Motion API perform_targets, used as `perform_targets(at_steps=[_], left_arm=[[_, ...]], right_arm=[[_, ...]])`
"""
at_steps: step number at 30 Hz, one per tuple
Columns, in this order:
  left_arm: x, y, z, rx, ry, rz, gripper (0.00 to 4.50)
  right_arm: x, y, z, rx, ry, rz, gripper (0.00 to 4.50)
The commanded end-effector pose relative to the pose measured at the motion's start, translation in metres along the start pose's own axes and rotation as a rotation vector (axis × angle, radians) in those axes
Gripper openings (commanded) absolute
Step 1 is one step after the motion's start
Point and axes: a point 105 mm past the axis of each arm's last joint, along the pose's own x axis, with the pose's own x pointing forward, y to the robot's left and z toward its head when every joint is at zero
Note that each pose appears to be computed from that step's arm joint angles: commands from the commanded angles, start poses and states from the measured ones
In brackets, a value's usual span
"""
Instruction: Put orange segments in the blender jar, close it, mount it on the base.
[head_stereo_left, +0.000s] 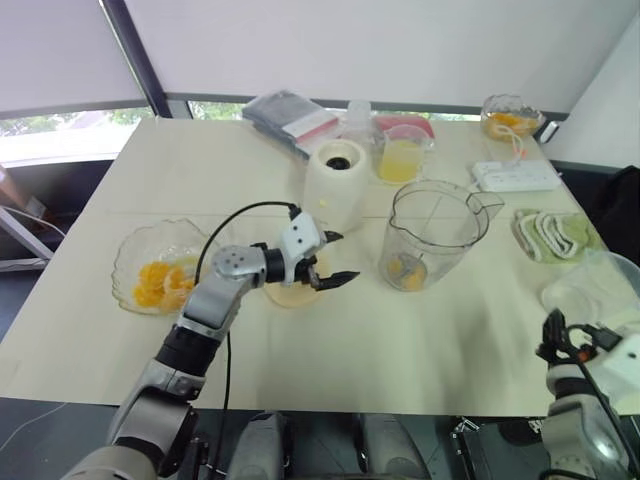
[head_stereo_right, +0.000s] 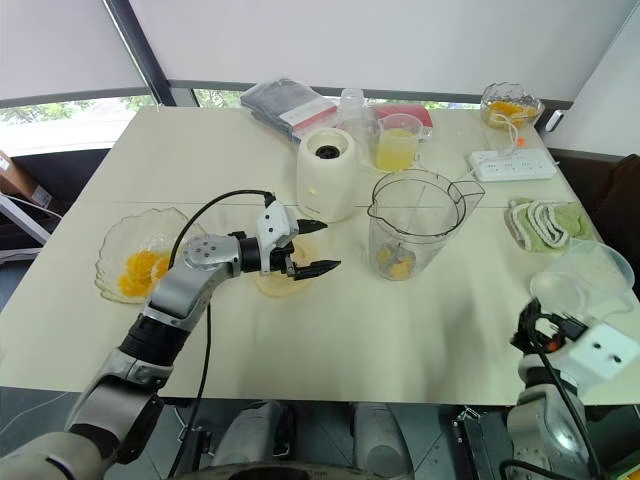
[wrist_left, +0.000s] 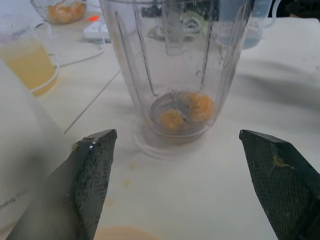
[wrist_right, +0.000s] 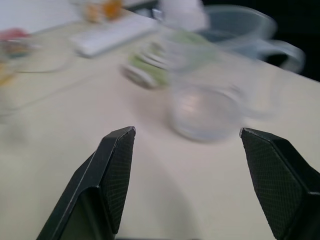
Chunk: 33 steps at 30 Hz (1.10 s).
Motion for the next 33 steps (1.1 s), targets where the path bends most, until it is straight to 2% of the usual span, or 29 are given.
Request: perform_targets(at_steps=[1, 10, 17, 24, 28, 33], left_arm=[[-0.006, 0.008, 0.018, 0.005, -0.068, 0.038, 4.1], [-0.023, 0.007, 0.028, -0.04, -0.083, 0.049, 4.1], [-0.045, 0.019, 0.017, -0.001, 0.062, 0.091, 4.1], [-0.055, 0.036, 0.018, 0.06, 0.152, -0.02, 4.1], [-0.058, 0.046, 0.018, 0.052, 0.213, -0.123, 4.1], [-0.064, 0.054, 0.011, 0.058, 0.323, -0.25, 4.1]], right_arm=[[0.007, 0.017, 0.025, -0.026, -0.072, 0.071, 3.47], [0.046, 0.045, 0.035, -0.073, -0.074, 0.203, 3.47], [0.052, 0.064, 0.025, -0.087, -0.045, 0.292, 3.47], [0.023, 0.073, 0.025, -0.123, -0.052, 0.383, 3.47], [-0.023, 0.102, 0.027, -0.127, 0.028, 0.723, 3.47], [-0.052, 0.117, 0.029, -0.165, 0.147, 0.986, 3.47]])
